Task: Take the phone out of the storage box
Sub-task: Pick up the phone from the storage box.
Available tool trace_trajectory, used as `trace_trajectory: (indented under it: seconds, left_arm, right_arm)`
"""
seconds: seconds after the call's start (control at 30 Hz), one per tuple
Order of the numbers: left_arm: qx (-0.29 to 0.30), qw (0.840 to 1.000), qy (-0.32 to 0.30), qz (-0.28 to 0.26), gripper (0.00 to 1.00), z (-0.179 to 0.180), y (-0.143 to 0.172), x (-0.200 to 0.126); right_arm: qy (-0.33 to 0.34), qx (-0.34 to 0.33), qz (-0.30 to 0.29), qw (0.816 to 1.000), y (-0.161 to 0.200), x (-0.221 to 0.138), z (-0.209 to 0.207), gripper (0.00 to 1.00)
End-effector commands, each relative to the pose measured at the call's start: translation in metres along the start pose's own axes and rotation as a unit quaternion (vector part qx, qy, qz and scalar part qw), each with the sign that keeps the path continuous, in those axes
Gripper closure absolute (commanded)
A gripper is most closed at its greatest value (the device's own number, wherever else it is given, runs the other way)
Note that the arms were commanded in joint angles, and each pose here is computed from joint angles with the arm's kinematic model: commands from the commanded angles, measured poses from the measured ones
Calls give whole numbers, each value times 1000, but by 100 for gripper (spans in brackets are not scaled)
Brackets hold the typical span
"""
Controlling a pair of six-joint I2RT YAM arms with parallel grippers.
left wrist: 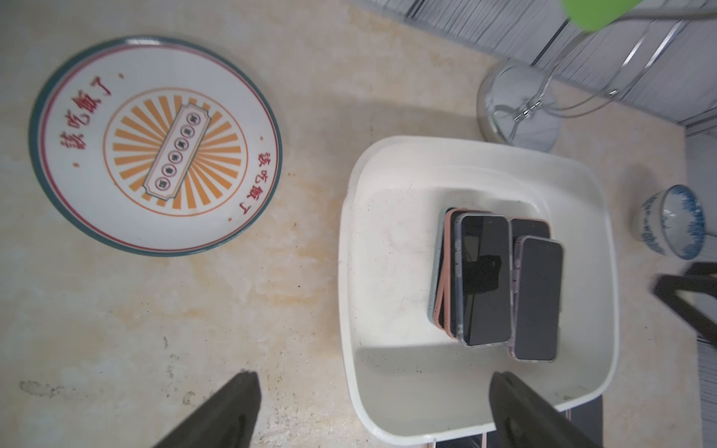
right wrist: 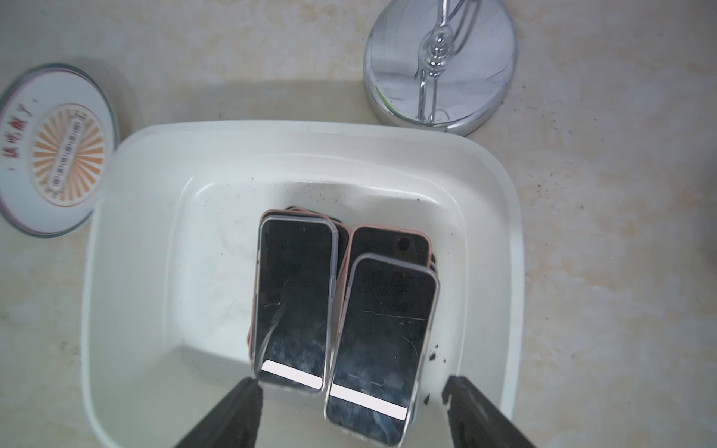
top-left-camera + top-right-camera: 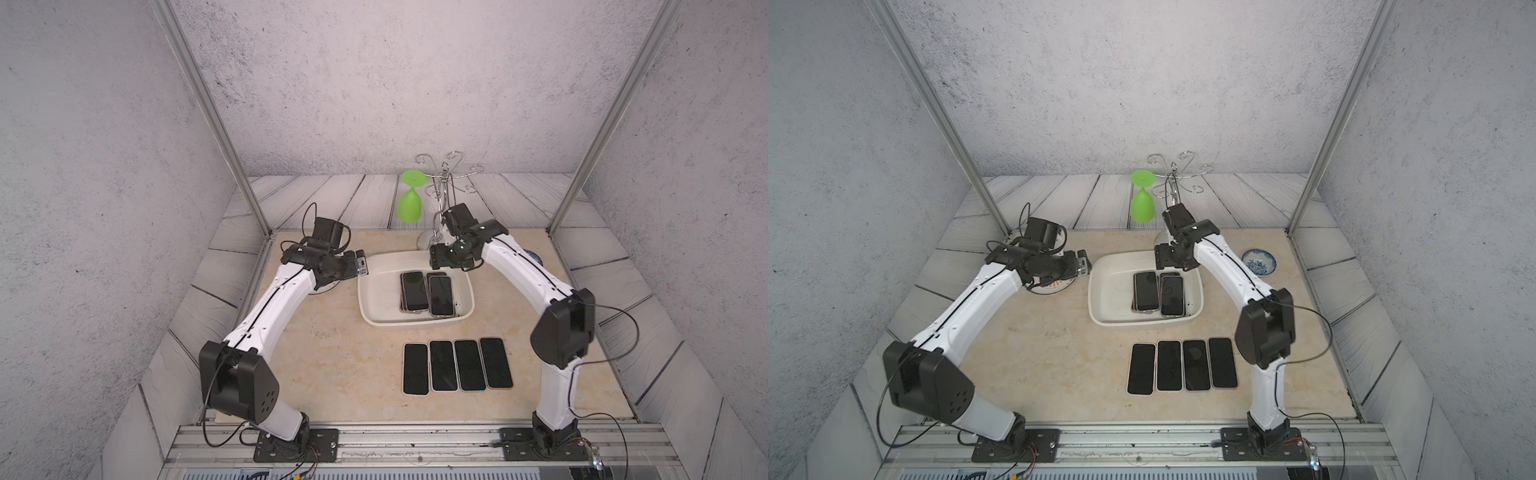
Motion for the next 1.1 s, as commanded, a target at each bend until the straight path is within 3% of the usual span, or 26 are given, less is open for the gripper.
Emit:
trace_trajectory:
  seconds: [0.0, 0.07, 0.13, 0.23, 1.07]
  left_arm:
    - [14, 999, 2, 31, 2, 4, 22, 11]
    - [14, 999, 1, 35, 2, 6, 29, 10]
    - [14, 999, -1, 37, 2, 9, 35, 9]
    - [15, 999, 5, 43, 2, 10, 41, 8]
    - [8, 998, 17, 57, 2, 19, 62, 12]
  right_arm:
    - [33, -43, 17, 998, 1, 31, 17, 19]
    - [38, -54, 13, 998, -4, 46, 26, 18]
    - [36, -60, 13, 997, -5, 58, 34, 10]
    - [36, -69, 13, 997, -2, 70, 43, 8]
    - [92, -93, 96, 987, 63, 136, 31, 11]
Point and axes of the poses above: each gripper's point midway between its finger pads, its own x axis out along the fingers, its own z axis along the line the jaws close on, y = z × x, the point moved 1 cm from there along -x, back along the fingers, and after that the axes turned 8 degrees about x, right-handed, at the moved point
